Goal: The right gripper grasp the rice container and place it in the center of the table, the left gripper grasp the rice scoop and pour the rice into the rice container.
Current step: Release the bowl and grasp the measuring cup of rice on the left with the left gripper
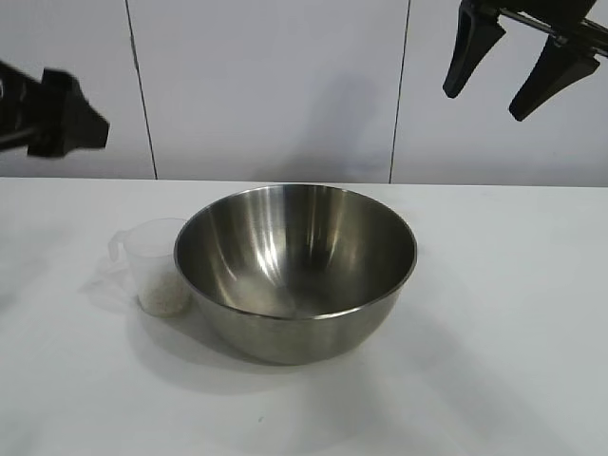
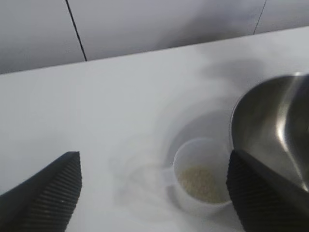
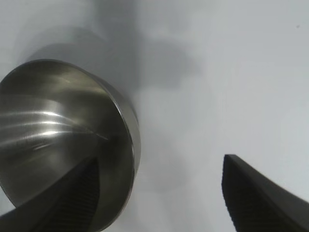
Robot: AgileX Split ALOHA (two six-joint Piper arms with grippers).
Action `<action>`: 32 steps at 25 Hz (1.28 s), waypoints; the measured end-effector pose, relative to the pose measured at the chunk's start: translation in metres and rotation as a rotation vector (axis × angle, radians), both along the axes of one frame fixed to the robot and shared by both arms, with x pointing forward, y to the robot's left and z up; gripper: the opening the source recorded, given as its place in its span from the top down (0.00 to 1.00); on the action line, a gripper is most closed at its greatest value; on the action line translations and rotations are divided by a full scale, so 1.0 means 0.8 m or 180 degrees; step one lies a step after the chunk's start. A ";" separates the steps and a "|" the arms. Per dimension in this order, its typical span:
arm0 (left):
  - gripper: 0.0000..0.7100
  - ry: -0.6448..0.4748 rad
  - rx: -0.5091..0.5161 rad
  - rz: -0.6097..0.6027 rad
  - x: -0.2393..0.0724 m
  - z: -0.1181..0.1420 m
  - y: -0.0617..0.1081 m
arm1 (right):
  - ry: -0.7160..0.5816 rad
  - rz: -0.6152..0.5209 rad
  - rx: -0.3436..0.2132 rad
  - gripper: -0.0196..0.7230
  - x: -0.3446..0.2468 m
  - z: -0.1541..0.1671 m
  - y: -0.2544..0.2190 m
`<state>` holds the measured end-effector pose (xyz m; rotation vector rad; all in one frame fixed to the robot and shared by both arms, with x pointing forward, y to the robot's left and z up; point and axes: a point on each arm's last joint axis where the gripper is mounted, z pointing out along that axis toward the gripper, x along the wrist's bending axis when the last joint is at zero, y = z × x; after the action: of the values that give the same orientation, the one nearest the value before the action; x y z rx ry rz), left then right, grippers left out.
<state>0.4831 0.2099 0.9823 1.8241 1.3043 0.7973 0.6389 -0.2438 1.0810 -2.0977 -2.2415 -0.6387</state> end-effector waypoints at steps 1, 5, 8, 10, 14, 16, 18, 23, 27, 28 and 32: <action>0.16 0.0033 0.0023 0.0014 -0.004 -0.006 0.002 | 0.0000 0.0000 0.0000 0.31 0.000 0.000 0.000; 0.16 -0.0006 0.0017 0.0145 -0.006 -0.015 0.008 | -0.0003 0.0008 -0.0002 0.31 0.000 0.000 0.000; 0.17 -0.0096 0.0110 0.0161 -0.008 -0.026 0.012 | -0.0001 0.0012 -0.0004 0.31 0.000 0.000 0.000; 0.21 -0.0123 0.0194 0.0081 -0.014 -0.041 0.013 | -0.0001 0.0024 -0.0007 0.31 0.000 0.000 0.000; 0.24 -0.0437 0.0033 -0.0133 -0.024 -0.066 0.010 | -0.0001 0.0024 -0.0007 0.31 0.000 0.000 0.000; 0.25 -0.0620 -0.0151 -0.0211 -0.025 -0.074 0.008 | -0.0002 0.0027 -0.0008 0.31 0.000 0.000 0.000; 0.25 -0.0602 -0.0250 -0.0200 -0.024 -0.090 0.008 | -0.0004 0.0034 -0.0010 0.31 0.000 0.000 0.000; 0.25 -0.0631 -0.0305 -0.0182 -0.020 -0.121 0.008 | -0.0007 0.0041 -0.0012 0.31 0.000 0.000 0.000; 0.25 -0.0368 -0.0215 -0.0149 -0.022 -0.153 0.009 | -0.0008 0.0044 -0.0013 0.31 0.000 0.000 0.000; 0.25 -0.0311 -0.0198 -0.0145 -0.022 -0.159 0.009 | -0.0008 0.0044 -0.0013 0.31 0.000 0.000 0.000; 0.25 -0.0244 -0.0171 -0.0123 -0.018 -0.169 0.009 | -0.0008 0.0044 -0.0013 0.31 0.000 0.000 0.000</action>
<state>0.4688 0.2168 0.8472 1.7545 1.2268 0.7961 0.6387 -0.2438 1.0810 -2.0826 -2.2583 -0.6371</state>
